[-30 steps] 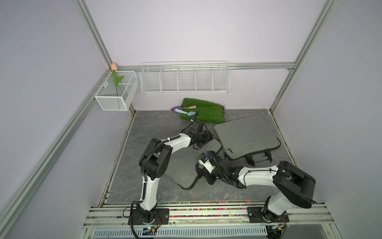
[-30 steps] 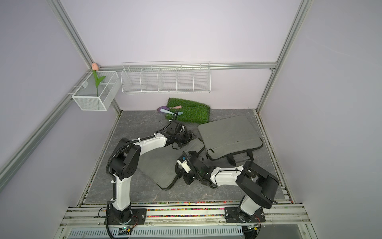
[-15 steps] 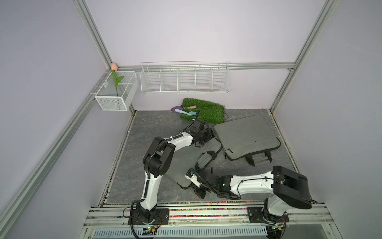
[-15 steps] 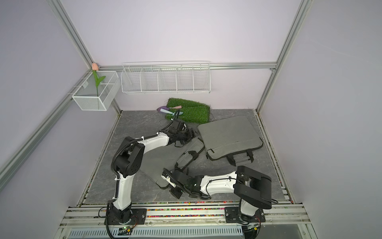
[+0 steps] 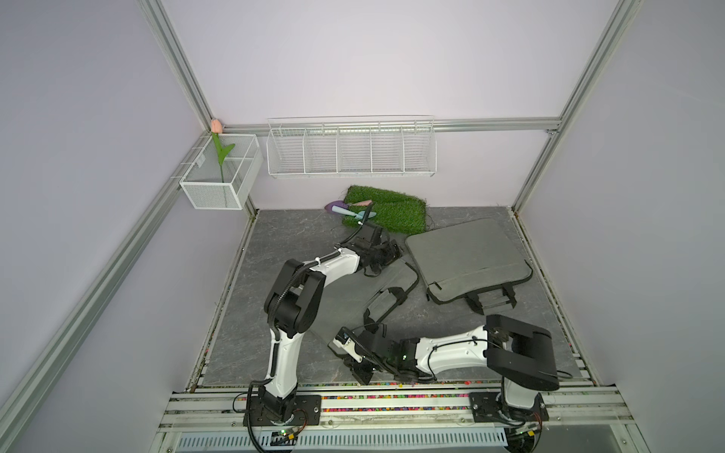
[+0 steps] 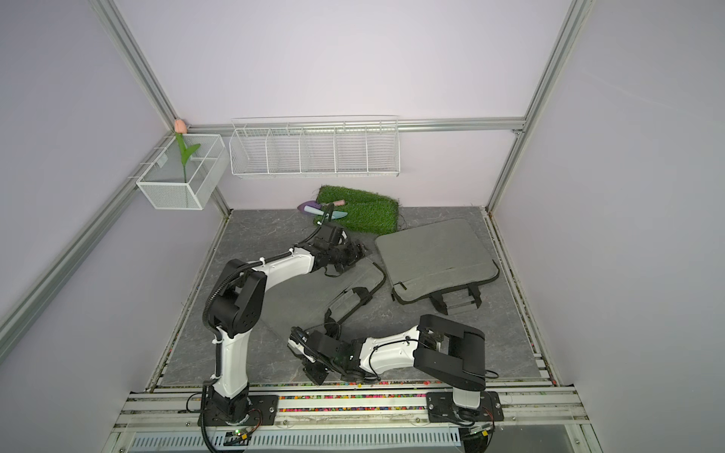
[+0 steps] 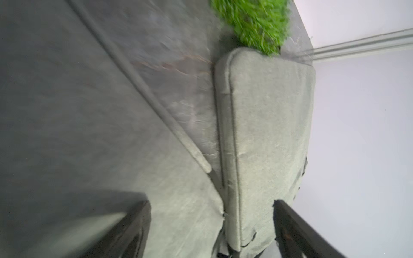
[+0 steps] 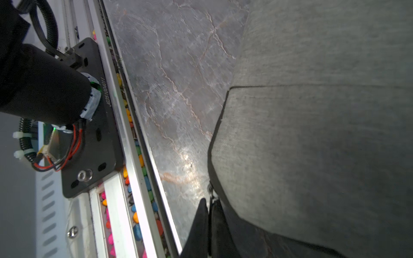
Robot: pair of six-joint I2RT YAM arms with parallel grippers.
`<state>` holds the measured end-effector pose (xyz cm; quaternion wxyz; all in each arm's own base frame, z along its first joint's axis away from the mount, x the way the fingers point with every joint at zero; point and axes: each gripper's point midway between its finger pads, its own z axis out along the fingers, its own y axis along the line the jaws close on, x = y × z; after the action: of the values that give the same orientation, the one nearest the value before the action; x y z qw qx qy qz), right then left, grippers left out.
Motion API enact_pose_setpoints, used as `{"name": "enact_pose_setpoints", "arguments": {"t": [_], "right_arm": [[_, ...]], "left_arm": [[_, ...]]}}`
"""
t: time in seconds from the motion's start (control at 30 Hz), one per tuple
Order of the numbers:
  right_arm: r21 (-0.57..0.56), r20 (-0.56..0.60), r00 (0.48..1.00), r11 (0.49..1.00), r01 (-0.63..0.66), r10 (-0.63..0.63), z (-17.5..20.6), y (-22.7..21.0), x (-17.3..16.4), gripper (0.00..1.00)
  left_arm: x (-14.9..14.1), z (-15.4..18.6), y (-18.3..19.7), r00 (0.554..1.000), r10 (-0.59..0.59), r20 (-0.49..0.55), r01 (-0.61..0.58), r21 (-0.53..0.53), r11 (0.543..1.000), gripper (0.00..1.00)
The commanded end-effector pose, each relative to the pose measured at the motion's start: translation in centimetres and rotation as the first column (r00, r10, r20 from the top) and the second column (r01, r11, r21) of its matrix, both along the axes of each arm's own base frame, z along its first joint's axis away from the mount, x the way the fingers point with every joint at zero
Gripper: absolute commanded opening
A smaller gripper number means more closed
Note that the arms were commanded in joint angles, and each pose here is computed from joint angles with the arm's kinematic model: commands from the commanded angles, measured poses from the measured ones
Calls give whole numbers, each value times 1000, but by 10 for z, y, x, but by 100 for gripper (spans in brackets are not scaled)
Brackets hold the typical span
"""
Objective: Put the mouse into the laptop bag
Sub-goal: Zip the zipper on the zippered laptop bag.
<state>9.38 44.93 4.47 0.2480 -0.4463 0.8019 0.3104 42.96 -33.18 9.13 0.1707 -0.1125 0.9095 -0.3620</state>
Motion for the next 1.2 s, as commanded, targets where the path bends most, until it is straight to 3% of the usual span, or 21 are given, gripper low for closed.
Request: {"name": "enact_pose_setpoints", "arguments": {"t": [0.0,0.1,0.2,0.33,0.53,0.73,0.87,0.97,1.17], "right_arm": [[52,-42,999,999,13,-11,3,-2,-4,6],[71,-69,996,995,64,-59,2,-13,9,6],[79,-97,992,993,84,-76,0,-21,18,6],[84,-116,990,992,94,-84,-2,-27,23,6],[82,-130,980,984,160,-148,-1,-46,43,6],[59,-144,967,974,219,-209,0,-68,65,6],[28,-152,964,974,224,-218,-3,-70,67,6],[1,-171,958,972,235,-231,-10,-73,65,6],[-120,-130,921,927,354,-368,-21,-102,75,6]], "left_arm": [[7,13,93,985,170,-14,-167,109,980,91],[7,28,159,955,297,9,-297,92,950,98],[-4,19,210,925,378,-28,-373,105,922,98],[-21,-7,290,834,551,-37,-536,186,824,98],[-47,-43,337,775,620,-122,-576,267,772,97],[-58,-50,333,782,606,-144,-577,197,793,96],[-76,-45,299,823,548,-148,-544,67,836,96],[-95,-45,266,860,493,-134,-492,42,869,96],[-129,-43,238,879,471,-77,-474,-22,880,96]]}}
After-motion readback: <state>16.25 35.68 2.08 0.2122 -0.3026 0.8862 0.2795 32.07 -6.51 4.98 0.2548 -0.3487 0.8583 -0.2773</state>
